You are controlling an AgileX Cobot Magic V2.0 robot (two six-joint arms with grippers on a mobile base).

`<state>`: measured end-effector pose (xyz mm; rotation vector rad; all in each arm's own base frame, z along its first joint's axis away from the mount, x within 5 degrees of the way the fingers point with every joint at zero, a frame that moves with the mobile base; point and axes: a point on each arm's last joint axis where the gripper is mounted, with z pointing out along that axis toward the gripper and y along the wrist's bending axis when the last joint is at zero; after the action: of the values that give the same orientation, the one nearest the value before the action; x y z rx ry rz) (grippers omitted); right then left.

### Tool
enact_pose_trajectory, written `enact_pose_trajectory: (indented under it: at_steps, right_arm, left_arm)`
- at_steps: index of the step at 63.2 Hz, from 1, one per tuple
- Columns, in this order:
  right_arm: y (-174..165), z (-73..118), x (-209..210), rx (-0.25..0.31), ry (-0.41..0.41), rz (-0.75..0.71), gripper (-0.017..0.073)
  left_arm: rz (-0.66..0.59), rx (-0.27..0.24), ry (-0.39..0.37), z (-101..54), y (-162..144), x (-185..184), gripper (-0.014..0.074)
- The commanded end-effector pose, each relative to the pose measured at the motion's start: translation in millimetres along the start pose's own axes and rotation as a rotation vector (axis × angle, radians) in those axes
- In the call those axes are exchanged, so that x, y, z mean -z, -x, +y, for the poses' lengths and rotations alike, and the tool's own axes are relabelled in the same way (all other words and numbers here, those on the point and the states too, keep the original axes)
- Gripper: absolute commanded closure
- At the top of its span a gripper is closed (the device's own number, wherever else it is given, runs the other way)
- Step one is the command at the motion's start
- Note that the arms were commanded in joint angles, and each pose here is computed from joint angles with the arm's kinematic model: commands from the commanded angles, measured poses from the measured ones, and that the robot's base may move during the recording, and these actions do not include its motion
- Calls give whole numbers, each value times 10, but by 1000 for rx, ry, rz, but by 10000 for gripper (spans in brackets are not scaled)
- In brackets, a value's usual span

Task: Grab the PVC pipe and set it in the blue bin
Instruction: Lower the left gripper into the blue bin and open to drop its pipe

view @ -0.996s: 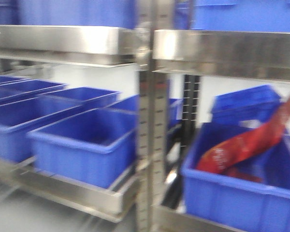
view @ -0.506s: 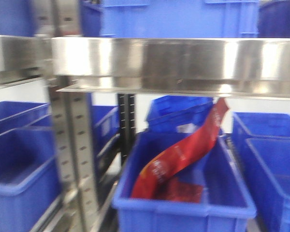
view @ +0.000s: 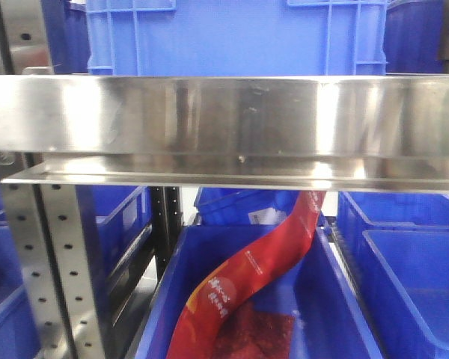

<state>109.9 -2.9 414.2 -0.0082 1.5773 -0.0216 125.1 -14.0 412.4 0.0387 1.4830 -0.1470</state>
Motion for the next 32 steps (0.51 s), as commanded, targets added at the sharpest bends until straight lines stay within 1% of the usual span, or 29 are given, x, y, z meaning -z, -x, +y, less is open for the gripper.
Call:
enact_pose_trajectory:
  at_steps: [1, 32]
  right_arm:
    - [32, -5, 15, 5, -7, -36, 721]
    - [32, -5, 15, 5, -7, -36, 721]
  left_arm:
    - [-31, 2, -5, -7, 40, 16, 704]
    - [-31, 2, -5, -7, 40, 16, 704]
